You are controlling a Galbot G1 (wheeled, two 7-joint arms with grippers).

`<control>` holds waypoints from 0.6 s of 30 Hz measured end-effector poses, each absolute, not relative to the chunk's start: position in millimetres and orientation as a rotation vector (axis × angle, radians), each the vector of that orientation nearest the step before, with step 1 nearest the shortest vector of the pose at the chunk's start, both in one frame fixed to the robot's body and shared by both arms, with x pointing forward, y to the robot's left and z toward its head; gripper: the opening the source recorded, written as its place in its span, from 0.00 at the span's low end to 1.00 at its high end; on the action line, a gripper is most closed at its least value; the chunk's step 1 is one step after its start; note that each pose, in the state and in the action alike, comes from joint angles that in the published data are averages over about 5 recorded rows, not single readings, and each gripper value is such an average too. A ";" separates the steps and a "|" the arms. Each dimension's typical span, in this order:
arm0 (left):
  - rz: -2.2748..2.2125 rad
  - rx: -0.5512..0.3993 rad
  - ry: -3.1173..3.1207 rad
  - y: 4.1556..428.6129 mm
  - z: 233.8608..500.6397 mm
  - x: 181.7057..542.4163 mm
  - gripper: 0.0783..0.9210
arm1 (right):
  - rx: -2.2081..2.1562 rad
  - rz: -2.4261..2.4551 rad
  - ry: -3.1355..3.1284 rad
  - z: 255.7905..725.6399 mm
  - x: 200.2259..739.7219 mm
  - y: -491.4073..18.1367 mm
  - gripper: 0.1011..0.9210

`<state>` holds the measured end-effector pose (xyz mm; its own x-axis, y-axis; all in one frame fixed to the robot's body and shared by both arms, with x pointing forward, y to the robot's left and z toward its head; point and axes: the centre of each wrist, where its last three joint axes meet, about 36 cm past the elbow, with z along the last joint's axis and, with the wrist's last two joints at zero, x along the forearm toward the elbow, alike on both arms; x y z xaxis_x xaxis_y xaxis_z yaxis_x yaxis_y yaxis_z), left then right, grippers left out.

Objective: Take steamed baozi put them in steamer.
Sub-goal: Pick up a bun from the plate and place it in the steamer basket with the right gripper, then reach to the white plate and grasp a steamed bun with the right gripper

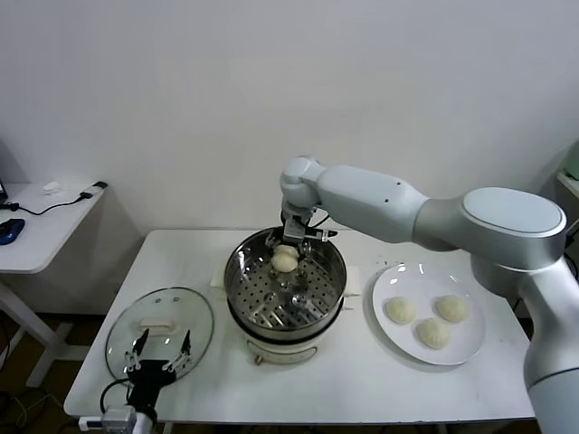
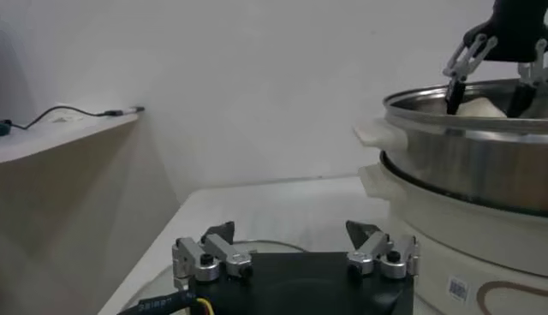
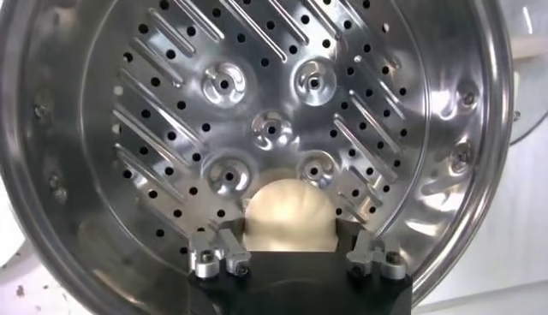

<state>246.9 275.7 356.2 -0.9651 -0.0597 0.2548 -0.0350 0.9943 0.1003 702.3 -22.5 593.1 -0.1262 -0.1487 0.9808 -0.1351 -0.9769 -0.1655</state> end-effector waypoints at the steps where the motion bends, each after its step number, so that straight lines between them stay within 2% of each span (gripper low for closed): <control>1: -0.138 0.069 -2.877 275.5 356.4 246.6 0.88 | -2.075 -2.322 0.341 594.5 702.7 -23.0 0.87; 10: -0.143 0.056 -2.880 271.5 359.3 245.5 0.88 | -2.128 -2.287 0.500 649.7 705.2 -45.5 0.88; 14: -0.146 0.058 -2.882 269.9 359.5 245.9 0.88 | -2.187 -2.269 0.728 684.7 708.8 -83.6 0.88; 18: -0.154 0.064 -2.886 270.6 360.1 246.8 0.88 | -2.236 -2.259 1.037 707.1 711.0 -143.3 0.88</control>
<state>246.8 270.6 360.1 -0.9678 -0.0570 0.2453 -0.0305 0.9934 0.1103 711.0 -143.3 707.1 -0.0941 -0.2750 0.9568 -0.5463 -0.7892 -0.2806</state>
